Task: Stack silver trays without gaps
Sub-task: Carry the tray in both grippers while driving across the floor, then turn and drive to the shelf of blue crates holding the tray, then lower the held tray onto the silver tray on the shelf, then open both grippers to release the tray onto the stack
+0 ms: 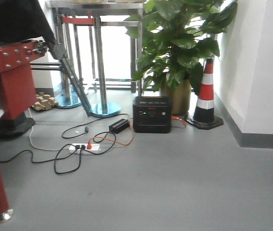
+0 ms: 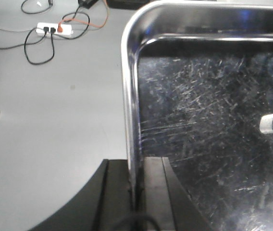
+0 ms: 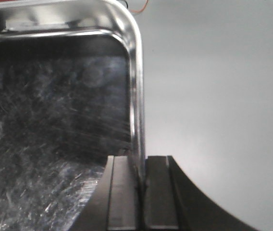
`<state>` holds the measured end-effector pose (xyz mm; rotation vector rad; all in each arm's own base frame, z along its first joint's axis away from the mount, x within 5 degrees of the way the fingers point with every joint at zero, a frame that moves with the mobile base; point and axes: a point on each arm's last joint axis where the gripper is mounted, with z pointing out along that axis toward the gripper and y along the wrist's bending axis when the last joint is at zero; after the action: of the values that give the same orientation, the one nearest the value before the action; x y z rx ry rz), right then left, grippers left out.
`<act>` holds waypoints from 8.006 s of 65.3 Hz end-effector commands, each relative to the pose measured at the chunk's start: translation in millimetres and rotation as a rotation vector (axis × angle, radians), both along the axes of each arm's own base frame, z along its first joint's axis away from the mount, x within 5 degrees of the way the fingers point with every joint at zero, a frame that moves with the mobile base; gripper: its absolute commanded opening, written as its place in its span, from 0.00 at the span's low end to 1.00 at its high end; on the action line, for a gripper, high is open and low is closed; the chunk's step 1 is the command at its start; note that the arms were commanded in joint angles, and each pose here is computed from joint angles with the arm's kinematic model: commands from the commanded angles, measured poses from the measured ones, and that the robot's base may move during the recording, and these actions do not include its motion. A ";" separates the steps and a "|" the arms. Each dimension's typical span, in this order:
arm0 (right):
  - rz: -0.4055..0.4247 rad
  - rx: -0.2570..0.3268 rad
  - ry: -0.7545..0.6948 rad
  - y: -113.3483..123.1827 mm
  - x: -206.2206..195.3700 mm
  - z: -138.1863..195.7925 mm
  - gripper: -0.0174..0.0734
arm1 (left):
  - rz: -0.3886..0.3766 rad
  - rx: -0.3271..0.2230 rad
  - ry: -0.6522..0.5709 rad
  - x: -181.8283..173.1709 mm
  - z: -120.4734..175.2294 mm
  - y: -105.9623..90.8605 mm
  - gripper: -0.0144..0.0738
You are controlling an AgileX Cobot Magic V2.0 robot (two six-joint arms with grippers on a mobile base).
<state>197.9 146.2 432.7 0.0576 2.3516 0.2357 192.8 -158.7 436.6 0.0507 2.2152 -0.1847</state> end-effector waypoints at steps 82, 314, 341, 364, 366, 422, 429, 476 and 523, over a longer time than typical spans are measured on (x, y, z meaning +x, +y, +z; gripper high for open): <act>0.205 0.280 -0.380 26.4 10.3 37.0 0.11 | 0.019 0.114 -0.226 7.9 18.6 8.0 0.15; 0.207 0.282 -0.383 26.6 10.3 37.3 0.11 | 0.023 0.124 -0.237 8.4 19.4 8.7 0.15; 0.207 0.282 -0.383 26.6 10.3 37.3 0.11 | 0.023 0.124 -0.237 8.4 19.4 8.7 0.15; 0.141 0.201 -0.300 30.7 38.4 12.9 0.11 | 0.011 0.071 -0.206 31.2 9.0 6.0 0.15; 0.127 0.189 -0.287 31.7 45.8 7.7 0.11 | -0.003 0.063 -0.202 36.2 7.0 6.0 0.15; 0.069 0.013 0.098 54.4 185.8 -86.4 0.11 | -0.052 -0.095 0.145 179.1 -91.2 4.4 0.15; 0.066 0.005 0.123 55.2 186.9 -92.0 0.11 | -0.051 -0.093 0.152 180.5 -94.0 3.8 0.15; 0.045 -0.029 0.179 48.4 184.9 -95.5 0.32 | -0.030 -0.087 0.158 181.9 -95.9 4.9 0.56; 0.002 -0.025 0.170 26.6 176.2 -72.9 0.36 | 0.022 -0.031 0.153 178.4 -58.7 13.6 0.23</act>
<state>382.0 178.5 336.8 0.0748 2.5888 0.1878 375.1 -145.0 358.7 0.0049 2.3941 -0.2055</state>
